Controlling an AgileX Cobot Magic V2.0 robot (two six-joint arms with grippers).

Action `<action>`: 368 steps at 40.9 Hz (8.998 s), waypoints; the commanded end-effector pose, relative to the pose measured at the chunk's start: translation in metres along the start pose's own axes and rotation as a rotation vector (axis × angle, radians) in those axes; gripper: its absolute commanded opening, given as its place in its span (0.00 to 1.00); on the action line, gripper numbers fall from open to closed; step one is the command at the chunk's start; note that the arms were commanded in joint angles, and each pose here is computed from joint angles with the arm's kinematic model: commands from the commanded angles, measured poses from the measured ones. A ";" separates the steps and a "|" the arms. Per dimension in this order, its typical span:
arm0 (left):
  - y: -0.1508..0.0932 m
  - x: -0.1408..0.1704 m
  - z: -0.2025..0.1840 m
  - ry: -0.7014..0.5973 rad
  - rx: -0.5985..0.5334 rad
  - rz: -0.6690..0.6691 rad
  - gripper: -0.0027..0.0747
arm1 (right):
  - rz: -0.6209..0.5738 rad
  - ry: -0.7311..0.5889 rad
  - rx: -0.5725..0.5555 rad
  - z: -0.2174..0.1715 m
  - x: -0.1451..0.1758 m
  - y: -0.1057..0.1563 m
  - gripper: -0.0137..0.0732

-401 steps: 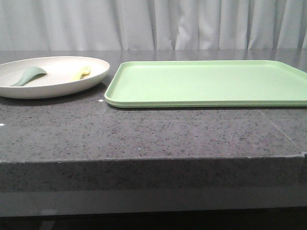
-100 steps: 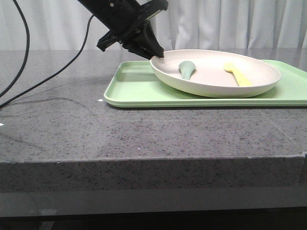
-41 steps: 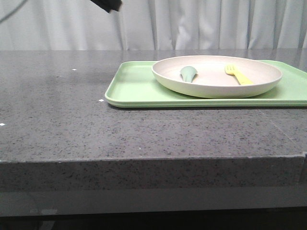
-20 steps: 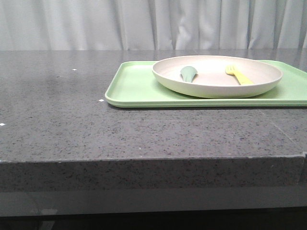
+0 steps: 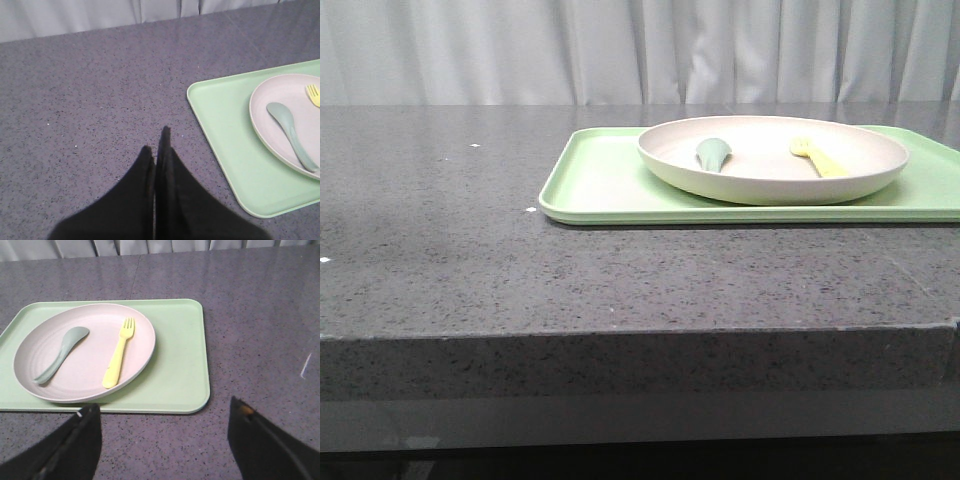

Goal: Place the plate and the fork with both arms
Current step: 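Open the left gripper and withdraw it up from the plate, then lower the right gripper over the yellow fork on the plate, then grasp the yellow fork with the right gripper and lift it, then move the fork beside the plate and lower it onto the tray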

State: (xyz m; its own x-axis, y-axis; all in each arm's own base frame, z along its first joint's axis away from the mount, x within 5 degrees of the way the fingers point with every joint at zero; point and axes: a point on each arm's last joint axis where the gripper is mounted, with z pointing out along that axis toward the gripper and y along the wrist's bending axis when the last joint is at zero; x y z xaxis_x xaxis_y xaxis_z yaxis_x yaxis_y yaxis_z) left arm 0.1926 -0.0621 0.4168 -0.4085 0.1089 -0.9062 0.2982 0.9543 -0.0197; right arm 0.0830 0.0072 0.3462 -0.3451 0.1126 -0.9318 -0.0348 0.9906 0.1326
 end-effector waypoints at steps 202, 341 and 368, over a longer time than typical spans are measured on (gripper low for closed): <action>0.015 0.179 -0.121 -0.504 -0.095 -0.076 0.01 | 0.035 0.683 -0.107 0.283 -0.027 0.064 0.25; 0.015 0.179 -0.121 -0.504 -0.095 -0.076 0.01 | 0.129 0.744 0.041 0.287 -0.032 -0.022 0.32; 0.015 0.179 -0.121 -0.504 -0.095 -0.076 0.01 | 0.109 0.736 0.051 0.287 -0.033 -0.024 0.51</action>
State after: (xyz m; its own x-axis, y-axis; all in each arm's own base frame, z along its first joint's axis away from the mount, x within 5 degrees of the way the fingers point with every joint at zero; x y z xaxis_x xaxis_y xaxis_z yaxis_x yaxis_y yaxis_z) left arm 0.0231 0.0056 0.2903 -0.0534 -0.0550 -0.9971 0.1710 0.9832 -0.0634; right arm 0.3654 0.0052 0.2547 -0.9181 0.1611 -0.3620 0.0955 0.9767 0.1924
